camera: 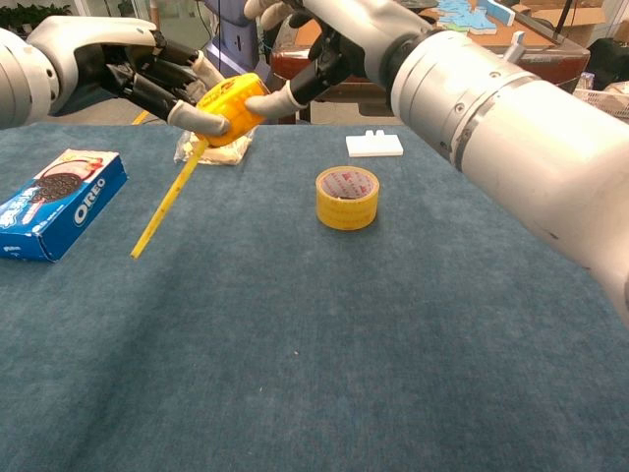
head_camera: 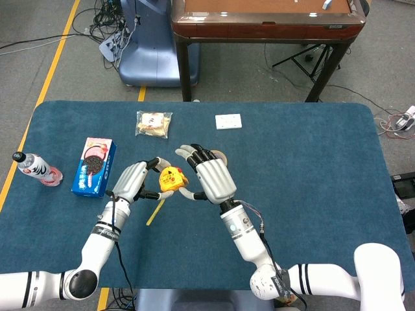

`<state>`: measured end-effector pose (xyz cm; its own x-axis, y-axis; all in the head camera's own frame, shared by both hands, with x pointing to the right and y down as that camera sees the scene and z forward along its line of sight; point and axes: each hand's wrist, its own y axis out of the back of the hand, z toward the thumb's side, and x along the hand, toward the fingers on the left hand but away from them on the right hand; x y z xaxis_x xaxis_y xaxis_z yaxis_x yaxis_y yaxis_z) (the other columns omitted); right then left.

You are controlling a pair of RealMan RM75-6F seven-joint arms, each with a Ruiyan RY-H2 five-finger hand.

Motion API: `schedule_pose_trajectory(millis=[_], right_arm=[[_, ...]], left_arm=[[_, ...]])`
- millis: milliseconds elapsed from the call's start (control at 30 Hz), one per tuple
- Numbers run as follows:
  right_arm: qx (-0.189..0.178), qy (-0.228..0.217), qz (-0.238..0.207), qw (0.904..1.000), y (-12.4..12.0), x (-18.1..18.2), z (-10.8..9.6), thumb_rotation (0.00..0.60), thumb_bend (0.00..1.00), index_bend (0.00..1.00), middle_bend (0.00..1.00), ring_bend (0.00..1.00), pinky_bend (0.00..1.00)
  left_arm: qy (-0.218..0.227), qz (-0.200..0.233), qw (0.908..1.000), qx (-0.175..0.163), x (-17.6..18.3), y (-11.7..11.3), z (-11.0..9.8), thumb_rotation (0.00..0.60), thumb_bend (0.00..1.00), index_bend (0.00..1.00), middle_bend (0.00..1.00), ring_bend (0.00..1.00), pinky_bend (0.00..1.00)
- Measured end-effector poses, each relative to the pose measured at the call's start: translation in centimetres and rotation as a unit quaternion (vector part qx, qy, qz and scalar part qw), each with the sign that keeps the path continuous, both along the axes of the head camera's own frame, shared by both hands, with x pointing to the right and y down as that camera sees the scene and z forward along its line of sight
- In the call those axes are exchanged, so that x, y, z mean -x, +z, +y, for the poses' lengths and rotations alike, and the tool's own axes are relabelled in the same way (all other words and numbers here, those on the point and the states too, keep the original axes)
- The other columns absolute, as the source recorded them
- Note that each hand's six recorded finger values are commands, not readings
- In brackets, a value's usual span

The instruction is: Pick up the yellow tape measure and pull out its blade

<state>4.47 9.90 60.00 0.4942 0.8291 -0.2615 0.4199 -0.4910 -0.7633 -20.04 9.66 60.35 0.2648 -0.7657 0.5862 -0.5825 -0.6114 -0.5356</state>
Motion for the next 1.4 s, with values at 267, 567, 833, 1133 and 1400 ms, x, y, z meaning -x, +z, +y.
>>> schedule_pose_trajectory(millis=[267, 567, 833, 1133, 1400], right_arm=[[-0.001, 0.005, 0.007, 1.0000, 0.3, 0.0, -0.2, 0.600, 0.28, 0.18, 0.17, 0.12, 0.21], [-0.006, 0.012, 0.013, 0.9998, 0.1, -0.4, -0.7, 0.600, 0.31, 0.18, 0.18, 0.12, 0.21], [-0.010, 0.018, 0.020, 0.9996, 0.0, -0.8, -1.0, 0.600, 0.35, 0.18, 0.21, 0.12, 0.21], [-0.016, 0.028, 0.028, 0.9991, -0.1, -1.3, -1.5, 0.600, 0.38, 0.23, 0.22, 0.12, 0.21], [-0.009, 0.026, 0.028, 0.9992, 0.1, -1.2, -1.5, 0.600, 0.38, 0.37, 0.26, 0.13, 0.21]], left_arm=[[-0.001, -0.003, 1.0000, 0.001, 0.4, 0.1, 0.1, 0.600, 0.18, 0.47, 0.53, 0.32, 0.17], [-0.001, -0.006, 1.0000, 0.003, 0.7, 0.3, 0.2, 0.600, 0.18, 0.47, 0.53, 0.32, 0.17], [-0.005, -0.008, 1.0000, 0.004, 1.1, 0.4, 0.2, 0.600, 0.18, 0.47, 0.53, 0.32, 0.17], [-0.010, -0.009, 0.9999, 0.007, 1.8, 0.6, 0.2, 0.600, 0.18, 0.47, 0.53, 0.32, 0.17], [-0.011, -0.007, 0.9999, 0.009, 1.9, 0.7, 0.2, 0.600, 0.18, 0.47, 0.53, 0.32, 0.17]])
